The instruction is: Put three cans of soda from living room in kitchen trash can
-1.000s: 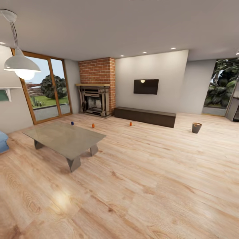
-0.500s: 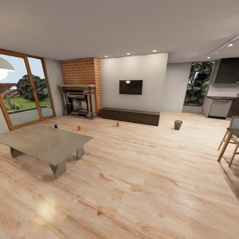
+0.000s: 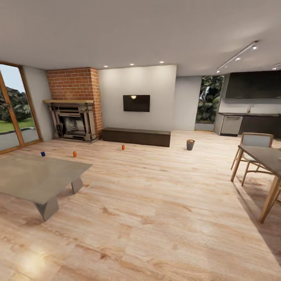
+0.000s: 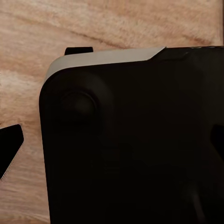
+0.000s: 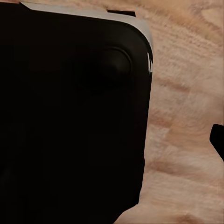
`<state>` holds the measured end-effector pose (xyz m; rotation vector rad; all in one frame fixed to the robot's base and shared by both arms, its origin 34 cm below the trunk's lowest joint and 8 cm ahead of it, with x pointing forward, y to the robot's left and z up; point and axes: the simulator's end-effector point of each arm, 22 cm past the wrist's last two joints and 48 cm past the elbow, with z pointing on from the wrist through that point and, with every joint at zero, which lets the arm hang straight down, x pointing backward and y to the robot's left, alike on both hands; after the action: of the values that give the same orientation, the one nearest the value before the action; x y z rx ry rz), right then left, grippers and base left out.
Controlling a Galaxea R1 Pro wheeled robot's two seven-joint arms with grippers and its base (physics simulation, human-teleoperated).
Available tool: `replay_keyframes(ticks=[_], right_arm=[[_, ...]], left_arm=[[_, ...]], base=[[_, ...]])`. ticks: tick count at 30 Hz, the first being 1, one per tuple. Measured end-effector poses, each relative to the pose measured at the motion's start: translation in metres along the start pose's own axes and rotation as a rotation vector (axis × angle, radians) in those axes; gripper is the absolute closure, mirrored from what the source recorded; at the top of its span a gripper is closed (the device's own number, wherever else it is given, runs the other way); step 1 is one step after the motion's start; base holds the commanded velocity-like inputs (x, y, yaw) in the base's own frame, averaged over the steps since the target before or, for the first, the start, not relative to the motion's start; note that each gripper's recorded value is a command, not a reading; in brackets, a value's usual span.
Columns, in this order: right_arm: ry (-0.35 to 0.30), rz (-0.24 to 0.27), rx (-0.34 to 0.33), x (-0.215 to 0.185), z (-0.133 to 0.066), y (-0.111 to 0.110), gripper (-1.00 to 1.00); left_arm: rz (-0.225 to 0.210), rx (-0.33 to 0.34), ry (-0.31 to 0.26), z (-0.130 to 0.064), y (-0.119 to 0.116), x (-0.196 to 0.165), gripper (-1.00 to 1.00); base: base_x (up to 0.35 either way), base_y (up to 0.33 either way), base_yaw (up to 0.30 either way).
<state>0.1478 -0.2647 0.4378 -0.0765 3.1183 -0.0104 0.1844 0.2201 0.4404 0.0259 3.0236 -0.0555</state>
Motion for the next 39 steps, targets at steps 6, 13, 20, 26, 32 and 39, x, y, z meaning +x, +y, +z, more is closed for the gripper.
replay_keyframes(ticks=[6,13,20,26,32,39], right_arm=[[-0.002,0.0,0.001,-0.0006,0.0,-0.0007,-1.0],[-0.004,0.0,0.002,-0.0016,0.0,-0.0011,-1.0],[-0.007,0.0,0.002,-0.0027,0.0,-0.0011,-1.0],[-0.01,0.0,0.001,-0.0037,0.0,-0.0003,-1.0],[-0.012,0.0,0.001,-0.0047,0.0,-0.0002,-1.0],[-0.013,-0.001,0.0,-0.0051,0.0,0.0006,-1.0]], left_arm=[[0.0,0.001,-0.002,0.0,-0.0003,-0.0008,-1.0],[-0.001,0.004,-0.005,0.0,-0.0017,-0.002,-1.0],[-0.002,0.005,-0.008,0.0,-0.0019,-0.0032,-1.0],[-0.002,0.003,-0.011,0.0,-0.0008,-0.0043,-1.0],[-0.002,0.004,-0.014,0.0,-0.0016,-0.0053,-1.0],[-0.002,0.004,-0.014,-0.0001,-0.0017,-0.0055,-1.0]], base=[[0.0,0.0,-0.285],[0.0,0.0,-0.285],[0.0,0.0,-0.285],[0.0,0.0,-0.285],[0.001,0.0,-0.206],[0.181,0.119,-0.025]])
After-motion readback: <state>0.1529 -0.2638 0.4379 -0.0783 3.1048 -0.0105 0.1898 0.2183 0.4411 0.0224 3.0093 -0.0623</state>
